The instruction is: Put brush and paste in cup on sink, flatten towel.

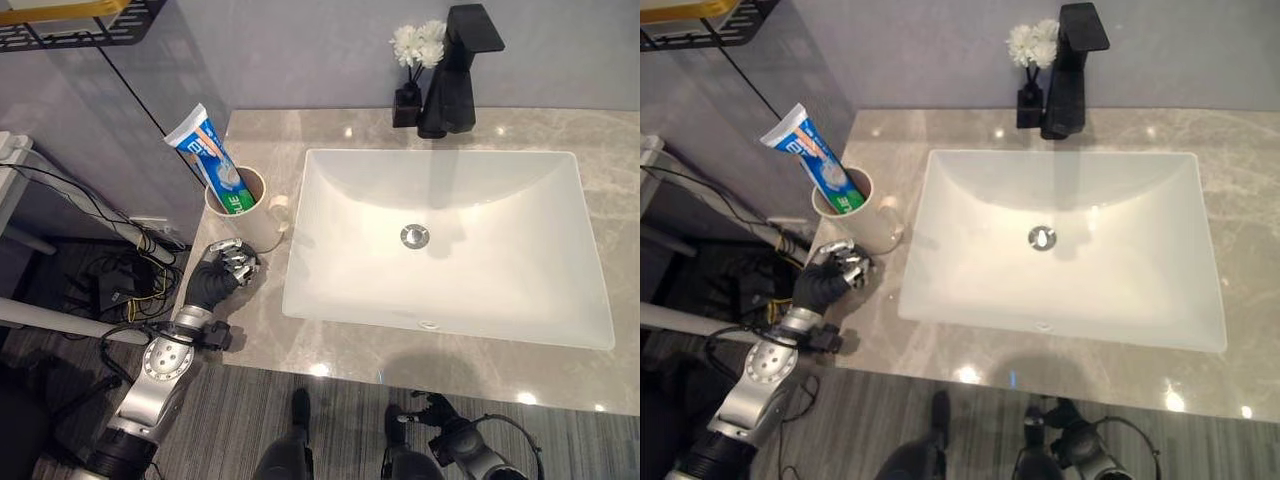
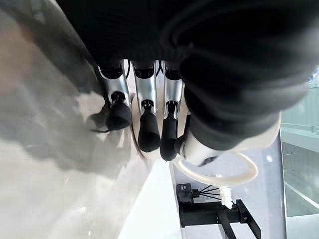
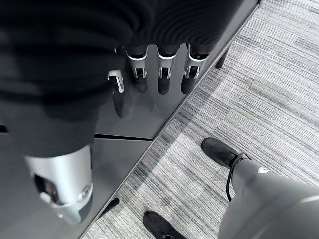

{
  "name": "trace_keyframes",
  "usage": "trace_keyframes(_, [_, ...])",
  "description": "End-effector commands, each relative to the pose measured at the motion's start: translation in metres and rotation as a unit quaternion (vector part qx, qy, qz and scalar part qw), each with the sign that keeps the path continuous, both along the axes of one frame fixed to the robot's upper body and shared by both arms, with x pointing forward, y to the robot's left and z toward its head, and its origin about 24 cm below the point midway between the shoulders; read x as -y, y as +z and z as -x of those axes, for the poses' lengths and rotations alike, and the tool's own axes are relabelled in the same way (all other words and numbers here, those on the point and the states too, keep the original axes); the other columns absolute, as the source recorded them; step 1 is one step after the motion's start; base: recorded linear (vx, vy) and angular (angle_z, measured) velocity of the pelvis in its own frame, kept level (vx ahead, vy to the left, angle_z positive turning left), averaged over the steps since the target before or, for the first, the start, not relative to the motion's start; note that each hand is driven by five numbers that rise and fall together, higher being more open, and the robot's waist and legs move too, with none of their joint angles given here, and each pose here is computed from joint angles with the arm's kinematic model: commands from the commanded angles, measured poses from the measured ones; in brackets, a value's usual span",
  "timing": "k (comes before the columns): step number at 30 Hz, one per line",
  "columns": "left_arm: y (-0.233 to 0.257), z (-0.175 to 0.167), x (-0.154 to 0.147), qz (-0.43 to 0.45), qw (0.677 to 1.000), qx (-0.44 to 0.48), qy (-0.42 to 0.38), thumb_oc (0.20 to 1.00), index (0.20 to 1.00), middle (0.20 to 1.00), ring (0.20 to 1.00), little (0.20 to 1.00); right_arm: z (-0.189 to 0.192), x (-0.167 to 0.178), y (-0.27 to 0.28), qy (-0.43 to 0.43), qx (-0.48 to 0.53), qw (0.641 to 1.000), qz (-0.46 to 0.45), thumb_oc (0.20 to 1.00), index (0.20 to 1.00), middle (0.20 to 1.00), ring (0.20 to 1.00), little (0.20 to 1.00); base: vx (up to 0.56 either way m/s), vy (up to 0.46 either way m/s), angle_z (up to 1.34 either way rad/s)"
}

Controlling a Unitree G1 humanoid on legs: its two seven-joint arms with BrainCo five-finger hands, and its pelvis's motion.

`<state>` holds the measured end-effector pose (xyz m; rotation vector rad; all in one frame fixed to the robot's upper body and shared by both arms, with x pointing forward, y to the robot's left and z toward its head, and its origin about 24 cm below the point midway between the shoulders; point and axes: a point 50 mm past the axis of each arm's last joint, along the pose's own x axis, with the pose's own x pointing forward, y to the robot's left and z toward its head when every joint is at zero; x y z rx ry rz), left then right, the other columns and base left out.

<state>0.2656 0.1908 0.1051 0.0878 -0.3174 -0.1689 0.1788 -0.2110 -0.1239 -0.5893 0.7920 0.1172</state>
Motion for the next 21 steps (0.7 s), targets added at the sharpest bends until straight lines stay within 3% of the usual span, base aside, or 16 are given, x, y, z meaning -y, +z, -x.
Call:
trace_keyframes(1, [0.024,-0.020,0.006,0.004,0.997,0.066,0.025,0.200,0.200,0.200,0.200,0.200,-0.055,-0.023,0.034,0.028,0.114,0.993,-0.013,1.000,1.000,1.000,1.000,1.000,0.02,-0.018,-0.16])
trace_keyframes(14, [0.014,-0.002,0.008,0.015,0.999,0.045,-0.010,0.200,0.200,0.200,0.200,0.200,-0.045,-0.015,0.027,0.013,0.099,0.995,-0.008,1.000,1.000,1.000,1.000,1.000,0.02,-0.010,-0.05])
trace_keyframes(21, [0.019,-0.016,0.008,0.014,0.998,0.056,0.020,0.200,0.200,0.200,0.200,0.200,-0.046,-0.019,0.028,0.015,0.104,0.994,-0.011,1.000,1.000,1.000,1.000,1.000,-0.01,-0.002,-0.02])
